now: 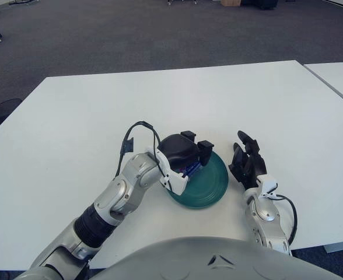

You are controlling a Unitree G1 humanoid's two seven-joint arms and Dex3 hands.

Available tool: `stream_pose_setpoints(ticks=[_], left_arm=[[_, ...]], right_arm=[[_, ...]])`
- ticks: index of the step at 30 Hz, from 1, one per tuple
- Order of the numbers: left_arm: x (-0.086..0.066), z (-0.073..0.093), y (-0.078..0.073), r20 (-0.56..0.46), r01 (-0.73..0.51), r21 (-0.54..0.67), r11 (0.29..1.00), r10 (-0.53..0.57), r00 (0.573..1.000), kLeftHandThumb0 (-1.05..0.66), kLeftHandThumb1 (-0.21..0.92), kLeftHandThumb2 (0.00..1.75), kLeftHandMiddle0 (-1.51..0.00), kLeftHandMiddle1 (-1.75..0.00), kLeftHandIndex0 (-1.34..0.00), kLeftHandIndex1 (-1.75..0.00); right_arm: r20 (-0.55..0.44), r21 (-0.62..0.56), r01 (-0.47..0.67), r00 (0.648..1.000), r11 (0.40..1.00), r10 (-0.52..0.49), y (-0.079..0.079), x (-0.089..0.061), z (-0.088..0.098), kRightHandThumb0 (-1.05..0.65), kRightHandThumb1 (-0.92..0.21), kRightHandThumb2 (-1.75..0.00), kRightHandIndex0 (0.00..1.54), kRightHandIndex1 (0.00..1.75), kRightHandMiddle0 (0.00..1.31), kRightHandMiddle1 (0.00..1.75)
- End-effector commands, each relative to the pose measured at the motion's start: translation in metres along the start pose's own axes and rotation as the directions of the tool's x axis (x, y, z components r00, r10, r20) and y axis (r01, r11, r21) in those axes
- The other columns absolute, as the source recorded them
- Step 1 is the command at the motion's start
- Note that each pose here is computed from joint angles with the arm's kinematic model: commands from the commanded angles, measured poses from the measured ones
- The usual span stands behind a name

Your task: Put the gum into the plate.

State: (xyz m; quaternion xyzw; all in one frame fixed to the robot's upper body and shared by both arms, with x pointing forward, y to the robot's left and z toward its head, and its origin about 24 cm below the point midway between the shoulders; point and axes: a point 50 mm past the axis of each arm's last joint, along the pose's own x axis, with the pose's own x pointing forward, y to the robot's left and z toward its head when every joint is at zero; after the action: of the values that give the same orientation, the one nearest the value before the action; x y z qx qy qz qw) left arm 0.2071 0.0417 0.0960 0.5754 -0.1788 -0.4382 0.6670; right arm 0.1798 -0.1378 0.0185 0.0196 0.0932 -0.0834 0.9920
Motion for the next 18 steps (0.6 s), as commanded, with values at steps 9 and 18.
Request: stream_pose_setpoints(ticks=[9, 18], left_arm=[[0.006, -0.004, -0.007, -0.015, 0.041, -0.082, 0.996, -0.042, 0.999, 0.0, 0.29, 1.3, -0.62, -1.75, -0.5, -1.6], [0.008, -0.007, -0.01, -0.027, 0.095, -0.033, 0.995, -0.096, 0.995, -0.63, 0.88, 0.41, -0.27, -1.18, -0.03, -1.18]], right_arm=[[-0.063, -0.091, -0.065, 0.996, 0.994, 0.06, 0.003, -0.008, -0.009, -0.68, -0.92, -0.9, 0.21, 0.0, 0.0, 0.54], [-0.037, -0.13, -0.07, 0.997, 0.989, 0.065, 0.005, -0.01, -0.005, -0.65, -0.92, -0.9, 0.2, 0.0, 0.0, 0.55]])
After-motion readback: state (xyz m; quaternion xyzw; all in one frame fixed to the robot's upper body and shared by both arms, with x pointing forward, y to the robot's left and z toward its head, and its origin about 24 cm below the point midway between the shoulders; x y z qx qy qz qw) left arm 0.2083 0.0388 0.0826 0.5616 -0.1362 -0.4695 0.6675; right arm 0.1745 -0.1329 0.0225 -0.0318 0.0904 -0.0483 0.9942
